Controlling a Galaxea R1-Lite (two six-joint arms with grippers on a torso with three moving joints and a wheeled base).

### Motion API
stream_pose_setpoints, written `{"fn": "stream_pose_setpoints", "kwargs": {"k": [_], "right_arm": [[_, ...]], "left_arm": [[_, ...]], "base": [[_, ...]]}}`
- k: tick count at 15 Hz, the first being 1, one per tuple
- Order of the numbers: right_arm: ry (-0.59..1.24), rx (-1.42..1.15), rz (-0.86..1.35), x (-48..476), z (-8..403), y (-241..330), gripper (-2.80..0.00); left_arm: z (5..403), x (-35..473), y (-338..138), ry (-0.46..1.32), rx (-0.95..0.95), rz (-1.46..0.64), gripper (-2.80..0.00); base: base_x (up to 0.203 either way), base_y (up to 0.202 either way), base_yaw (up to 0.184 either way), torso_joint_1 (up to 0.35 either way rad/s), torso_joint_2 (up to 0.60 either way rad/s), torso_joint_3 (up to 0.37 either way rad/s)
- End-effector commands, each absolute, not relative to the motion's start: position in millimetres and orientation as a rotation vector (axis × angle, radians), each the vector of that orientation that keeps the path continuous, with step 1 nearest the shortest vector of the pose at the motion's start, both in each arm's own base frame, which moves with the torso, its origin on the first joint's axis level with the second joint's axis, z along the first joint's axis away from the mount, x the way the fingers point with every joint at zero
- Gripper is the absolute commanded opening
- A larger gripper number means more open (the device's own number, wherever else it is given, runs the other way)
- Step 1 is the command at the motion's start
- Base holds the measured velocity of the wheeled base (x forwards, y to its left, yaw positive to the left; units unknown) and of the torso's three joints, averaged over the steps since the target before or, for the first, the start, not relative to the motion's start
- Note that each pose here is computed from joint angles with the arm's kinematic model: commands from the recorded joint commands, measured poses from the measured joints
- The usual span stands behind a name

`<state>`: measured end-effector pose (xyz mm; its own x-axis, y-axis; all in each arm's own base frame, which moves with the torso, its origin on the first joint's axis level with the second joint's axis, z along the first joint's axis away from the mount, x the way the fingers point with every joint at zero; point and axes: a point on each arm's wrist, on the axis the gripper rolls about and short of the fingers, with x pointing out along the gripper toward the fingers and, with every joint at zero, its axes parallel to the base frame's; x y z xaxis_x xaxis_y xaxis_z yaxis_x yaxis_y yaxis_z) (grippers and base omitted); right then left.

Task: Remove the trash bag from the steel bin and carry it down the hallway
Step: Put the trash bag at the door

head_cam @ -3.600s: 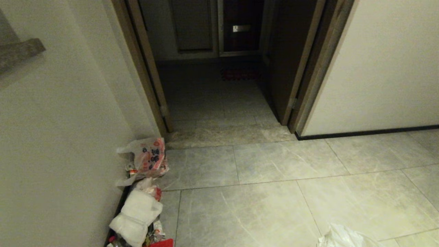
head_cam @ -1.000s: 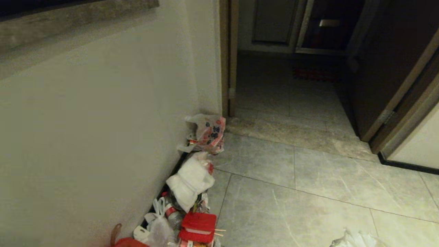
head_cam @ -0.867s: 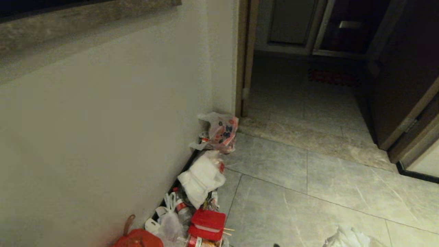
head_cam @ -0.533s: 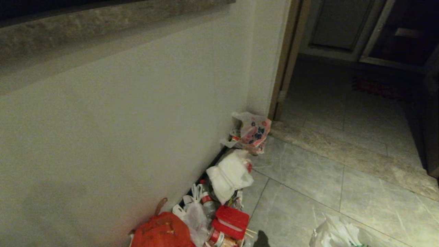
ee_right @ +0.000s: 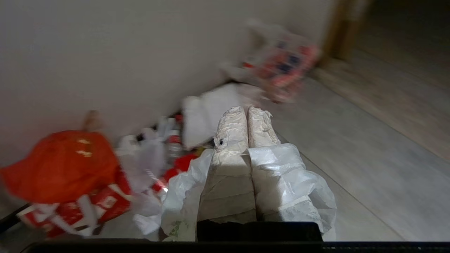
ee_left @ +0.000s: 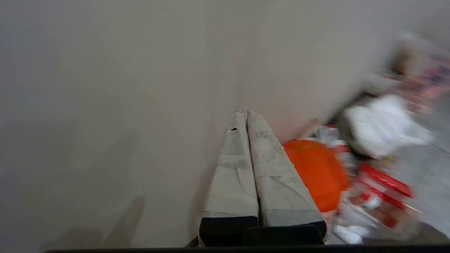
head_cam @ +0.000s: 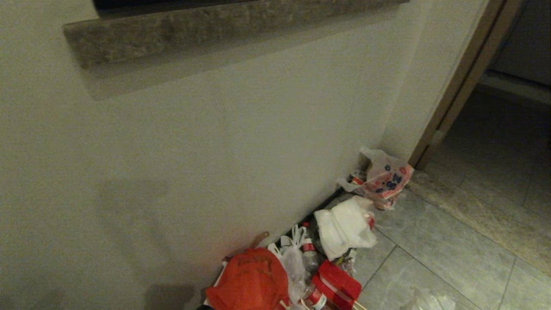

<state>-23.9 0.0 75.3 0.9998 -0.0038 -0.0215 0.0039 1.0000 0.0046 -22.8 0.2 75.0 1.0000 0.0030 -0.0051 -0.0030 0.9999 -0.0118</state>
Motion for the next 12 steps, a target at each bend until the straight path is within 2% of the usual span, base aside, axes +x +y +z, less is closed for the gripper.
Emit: {"fn": "stream_pose_setpoints", "kwargs": {"k": [1, 5, 12], "right_arm": [[0.021, 0.005, -0.003, -23.9, 75.2, 0.0, -2.80], [0.021, 0.005, -0.003, -23.9, 75.2, 0.0, -2.80], [0.021, 0.005, -0.003, -23.9, 75.2, 0.0, -2.80]], "left_arm": [[74.6, -22.7, 0.2, 0.006, -0.012, 0.003, -2.80], [74.6, -22.7, 0.2, 0.006, -0.012, 0.003, -2.80], [74.6, -22.7, 0.2, 0.006, -0.012, 0.003, -2.80]], "base": [[0.000, -0.014, 0.172, 0.002, 0.00, 0.002], [-0.001, -0.008, 0.137, 0.002, 0.00, -0.002], [0.000, 0.000, 0.000, 0.000, 0.00, -0.026]]}}
